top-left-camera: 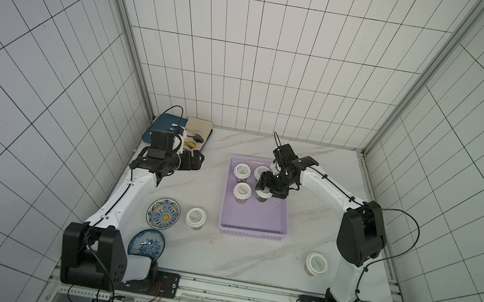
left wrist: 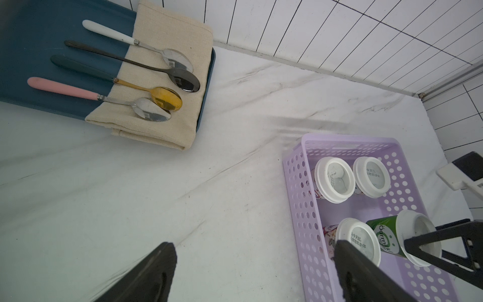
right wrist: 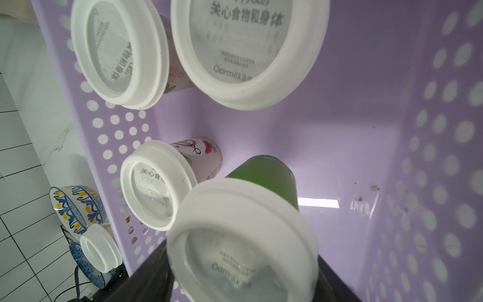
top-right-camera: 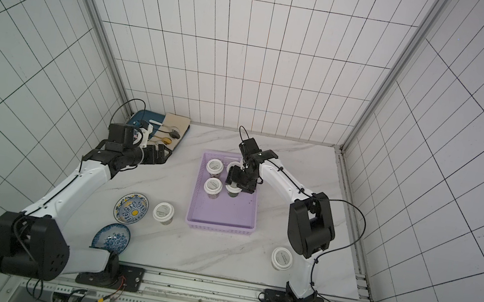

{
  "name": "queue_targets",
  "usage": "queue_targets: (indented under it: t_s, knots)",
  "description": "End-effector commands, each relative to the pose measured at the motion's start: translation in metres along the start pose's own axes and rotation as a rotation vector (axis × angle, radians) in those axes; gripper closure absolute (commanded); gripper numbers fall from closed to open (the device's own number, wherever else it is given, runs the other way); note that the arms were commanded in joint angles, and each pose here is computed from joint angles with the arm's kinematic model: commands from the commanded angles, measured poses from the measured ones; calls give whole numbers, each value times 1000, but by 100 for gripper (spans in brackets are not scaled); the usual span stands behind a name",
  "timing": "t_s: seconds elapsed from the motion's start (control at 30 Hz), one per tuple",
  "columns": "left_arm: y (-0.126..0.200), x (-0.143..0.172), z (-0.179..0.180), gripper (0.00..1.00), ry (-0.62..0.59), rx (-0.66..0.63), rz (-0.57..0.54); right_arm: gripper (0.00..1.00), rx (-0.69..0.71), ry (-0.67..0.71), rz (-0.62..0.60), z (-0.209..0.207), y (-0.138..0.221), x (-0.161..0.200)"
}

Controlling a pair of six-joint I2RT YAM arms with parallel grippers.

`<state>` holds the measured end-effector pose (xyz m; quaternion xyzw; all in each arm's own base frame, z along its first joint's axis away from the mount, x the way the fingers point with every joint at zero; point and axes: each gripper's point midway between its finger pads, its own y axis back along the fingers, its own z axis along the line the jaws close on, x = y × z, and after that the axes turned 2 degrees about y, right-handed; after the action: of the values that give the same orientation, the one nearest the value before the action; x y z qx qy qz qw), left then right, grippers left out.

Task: Put the yogurt in the basket
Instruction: Place the yogurt in the basket.

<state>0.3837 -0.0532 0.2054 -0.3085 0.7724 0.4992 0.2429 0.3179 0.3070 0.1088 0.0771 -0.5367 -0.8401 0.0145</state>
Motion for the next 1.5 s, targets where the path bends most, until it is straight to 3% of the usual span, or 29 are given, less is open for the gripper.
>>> queue_targets:
  t_s: [0.0, 0.8, 1.07, 1.47]
  knots:
    - [5, -6, 0, 2, -11, 0, -33, 30, -31, 19, -17, 11, -1, -8]
    - [3, -4, -3, 2, -10, 25, -29, 28, 19, -13, 42, -15, -40, 3]
    - [3, -4, -5, 2, -6, 34, -26, 19, 22, 2, 16, -14, -29, 4]
    - [9, -6, -8, 2, -24, 40, -46, 11, 3, 34, -84, -5, 21, 6]
